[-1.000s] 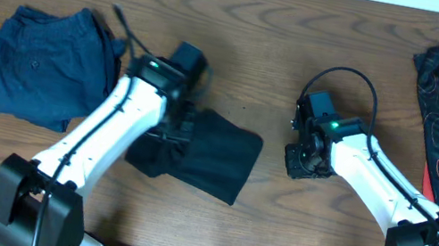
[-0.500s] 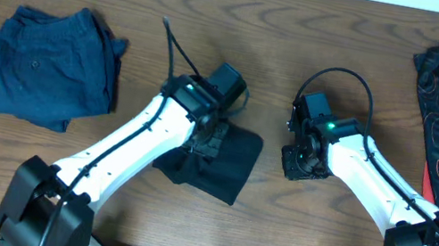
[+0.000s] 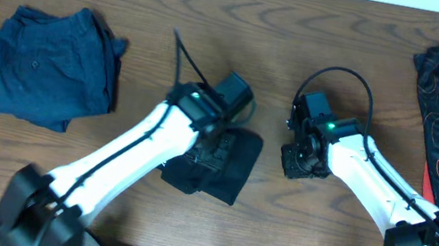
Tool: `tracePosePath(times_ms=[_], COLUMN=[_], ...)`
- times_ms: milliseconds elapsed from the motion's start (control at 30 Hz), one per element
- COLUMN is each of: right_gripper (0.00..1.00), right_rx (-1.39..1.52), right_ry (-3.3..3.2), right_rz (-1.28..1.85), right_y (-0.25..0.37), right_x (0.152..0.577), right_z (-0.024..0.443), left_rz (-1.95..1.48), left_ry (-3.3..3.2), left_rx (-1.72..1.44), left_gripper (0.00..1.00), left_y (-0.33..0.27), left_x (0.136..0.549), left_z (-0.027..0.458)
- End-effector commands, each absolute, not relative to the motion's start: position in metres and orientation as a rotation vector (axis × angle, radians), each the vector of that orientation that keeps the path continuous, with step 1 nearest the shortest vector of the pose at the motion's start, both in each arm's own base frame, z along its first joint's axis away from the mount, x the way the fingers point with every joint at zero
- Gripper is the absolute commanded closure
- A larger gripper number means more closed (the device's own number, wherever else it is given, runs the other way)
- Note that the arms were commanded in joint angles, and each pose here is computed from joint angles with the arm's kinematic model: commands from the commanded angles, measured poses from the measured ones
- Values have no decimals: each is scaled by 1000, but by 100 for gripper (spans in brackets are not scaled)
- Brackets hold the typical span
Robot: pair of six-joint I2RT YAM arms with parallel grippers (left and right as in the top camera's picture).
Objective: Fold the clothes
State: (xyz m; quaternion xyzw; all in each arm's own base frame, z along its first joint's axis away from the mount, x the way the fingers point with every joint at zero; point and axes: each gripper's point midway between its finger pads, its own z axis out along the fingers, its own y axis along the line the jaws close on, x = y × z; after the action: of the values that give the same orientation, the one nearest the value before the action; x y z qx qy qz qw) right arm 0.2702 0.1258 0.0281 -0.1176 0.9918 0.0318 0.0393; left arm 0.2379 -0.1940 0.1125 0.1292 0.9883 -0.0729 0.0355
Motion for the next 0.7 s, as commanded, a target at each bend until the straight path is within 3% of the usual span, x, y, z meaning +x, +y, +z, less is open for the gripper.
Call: tracePosePath(times_ms=[0,200,400,567,667], right_gripper=[65,63,57,41,39], right_rx=[-474,-543,-696,-750,-828], right_ry=[2994,2752,2404,2376,2369], right_rz=[210,516,916,801,741], right_y=[143,196,268,287,298], right_x=[276,323,346,346,341], right_z=[33,85,152,143,132], left_rz=[-204,-95,-41,-141,-194], left_ry=[2856,2718,2749,2857,2928], left_rx=[301,-46,-353,-397,-369], left_gripper=[63,59,50,50,50], left_y=[-168,-97,-43,-43,-52], left_x=[261,293,308,314,317], left_z=[161,192,172,143,123])
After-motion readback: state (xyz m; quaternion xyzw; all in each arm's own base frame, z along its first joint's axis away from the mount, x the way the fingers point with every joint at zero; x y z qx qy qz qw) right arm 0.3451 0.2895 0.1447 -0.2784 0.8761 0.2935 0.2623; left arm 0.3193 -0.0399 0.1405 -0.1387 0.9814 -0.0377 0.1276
